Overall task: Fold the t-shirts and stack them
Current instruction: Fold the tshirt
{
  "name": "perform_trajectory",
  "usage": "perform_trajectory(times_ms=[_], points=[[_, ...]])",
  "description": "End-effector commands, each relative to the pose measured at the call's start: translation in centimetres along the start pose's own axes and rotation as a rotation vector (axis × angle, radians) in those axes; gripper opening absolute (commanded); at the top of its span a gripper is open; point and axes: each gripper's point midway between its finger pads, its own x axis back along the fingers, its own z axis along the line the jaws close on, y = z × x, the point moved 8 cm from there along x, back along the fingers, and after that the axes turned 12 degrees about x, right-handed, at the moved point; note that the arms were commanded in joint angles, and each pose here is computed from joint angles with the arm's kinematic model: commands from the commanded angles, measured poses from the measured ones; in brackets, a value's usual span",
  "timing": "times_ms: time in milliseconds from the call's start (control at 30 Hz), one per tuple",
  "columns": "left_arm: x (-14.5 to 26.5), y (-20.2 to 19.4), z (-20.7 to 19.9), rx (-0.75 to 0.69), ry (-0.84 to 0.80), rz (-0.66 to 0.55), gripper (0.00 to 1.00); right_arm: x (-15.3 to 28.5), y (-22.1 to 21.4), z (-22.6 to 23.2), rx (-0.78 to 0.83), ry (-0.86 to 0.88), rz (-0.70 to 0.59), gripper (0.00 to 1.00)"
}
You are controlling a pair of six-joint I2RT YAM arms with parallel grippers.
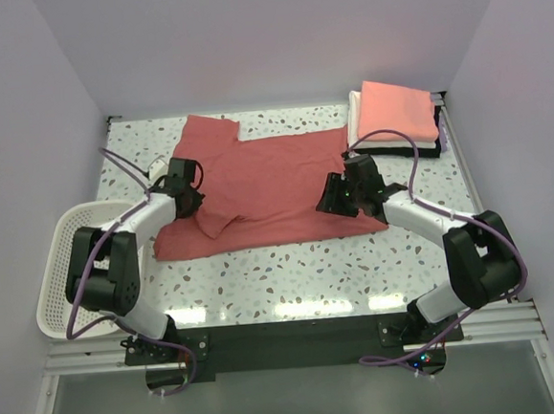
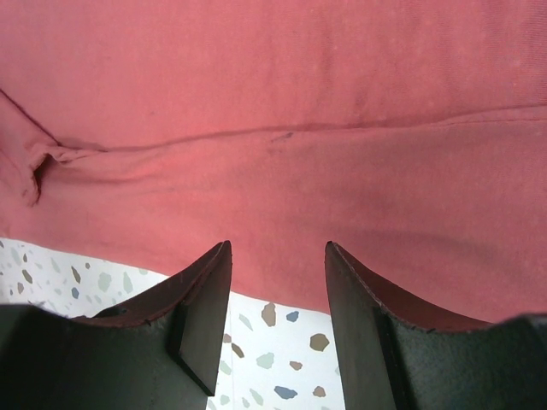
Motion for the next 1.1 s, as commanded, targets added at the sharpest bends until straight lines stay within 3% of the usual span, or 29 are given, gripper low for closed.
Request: perform_trajectory(times_ms=[0,967,1033,1067], points=[[0.2,1.6,-2.9,0.007,-0.103,-0.032,0.00,0.8,0.9,0.4,0.025,0.011,-0.068,0.51],[-0.9,2.9,-9.0,0.013,-0.220,0.058,0.00,0.1,0.6,-0.2,0.025,-0.030,-0.062,0.51],[-1.0,3.0,-9.7,-0.007,-0.246,0.073,0.07,0.0,0.6,-0.1,0.028,-0.021,-0.062,0.51],[-1.5,2.8,-9.8,-0.015,-0.245,0.082,0.19,0.1,0.8,0.0,0.031,-0.011,-0.069,0.52]])
